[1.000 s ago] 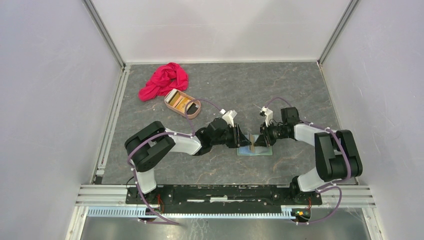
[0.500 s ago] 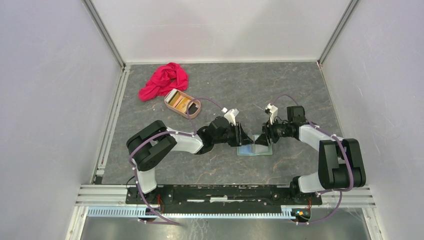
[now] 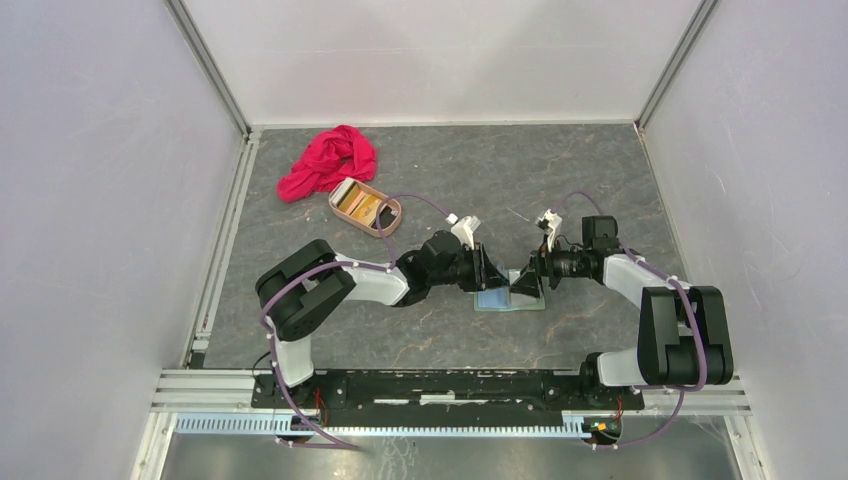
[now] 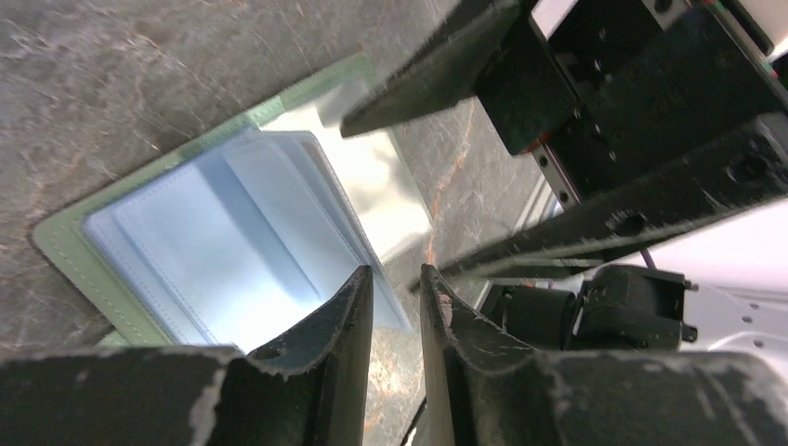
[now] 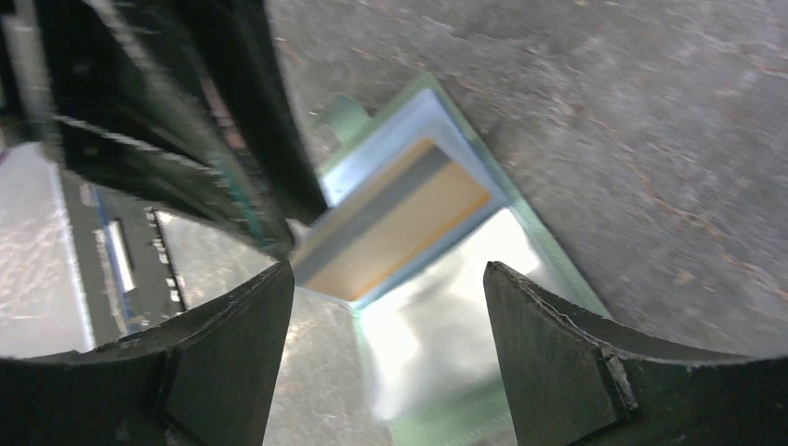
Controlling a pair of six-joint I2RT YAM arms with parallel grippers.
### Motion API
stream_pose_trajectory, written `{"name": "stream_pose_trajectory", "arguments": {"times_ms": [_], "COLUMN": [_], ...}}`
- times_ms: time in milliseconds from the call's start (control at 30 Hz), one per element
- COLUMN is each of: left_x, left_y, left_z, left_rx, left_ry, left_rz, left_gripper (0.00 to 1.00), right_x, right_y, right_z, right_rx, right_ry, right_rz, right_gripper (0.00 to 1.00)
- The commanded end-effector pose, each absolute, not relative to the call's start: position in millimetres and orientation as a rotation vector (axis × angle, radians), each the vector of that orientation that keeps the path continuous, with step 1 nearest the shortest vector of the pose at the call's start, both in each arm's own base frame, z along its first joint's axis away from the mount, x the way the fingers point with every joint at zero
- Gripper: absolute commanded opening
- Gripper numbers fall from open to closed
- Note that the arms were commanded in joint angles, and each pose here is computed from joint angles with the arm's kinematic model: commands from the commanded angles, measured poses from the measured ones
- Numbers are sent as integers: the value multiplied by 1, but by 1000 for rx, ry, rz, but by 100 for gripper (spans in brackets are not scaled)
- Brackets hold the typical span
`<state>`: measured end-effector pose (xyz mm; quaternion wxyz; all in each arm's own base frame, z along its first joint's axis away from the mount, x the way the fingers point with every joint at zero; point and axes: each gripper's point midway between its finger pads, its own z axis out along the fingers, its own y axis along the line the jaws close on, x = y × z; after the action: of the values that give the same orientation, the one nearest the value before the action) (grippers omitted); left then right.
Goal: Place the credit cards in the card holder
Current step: Turn over the card slot in the card holder.
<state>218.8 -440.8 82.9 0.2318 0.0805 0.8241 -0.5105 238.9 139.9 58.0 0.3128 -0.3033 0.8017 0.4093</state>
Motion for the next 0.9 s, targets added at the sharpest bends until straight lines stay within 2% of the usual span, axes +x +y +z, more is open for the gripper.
{"name": "stream_pose_trajectory", "arguments": {"times_ms": [0,100,200,533,867], "left_x": [224,225,225,227,229], "left_y": [-449,-450,-451,-456,-459], "left_z": [83,83,83,86,90], "left_rx": [206,203,201,209,218], "left_ry": [2254,2253,2252,2240,2229], "left_rz": [-1408,-1409,-1410,-1429,-1433], "left_gripper": [32,31,30,29,29], "right_x": [226,221,216,227,231], "right_y": [156,160,163,154,150], "right_z": [79,81,84,65,60], "right_rx": [-825,-808,-803,-744,-731], "right_ry": [1998,1983,1963,2078,2108], "right_rz": [1238,1305,1358,1244,1188], "right_gripper": [82,75,75,84,84]}}
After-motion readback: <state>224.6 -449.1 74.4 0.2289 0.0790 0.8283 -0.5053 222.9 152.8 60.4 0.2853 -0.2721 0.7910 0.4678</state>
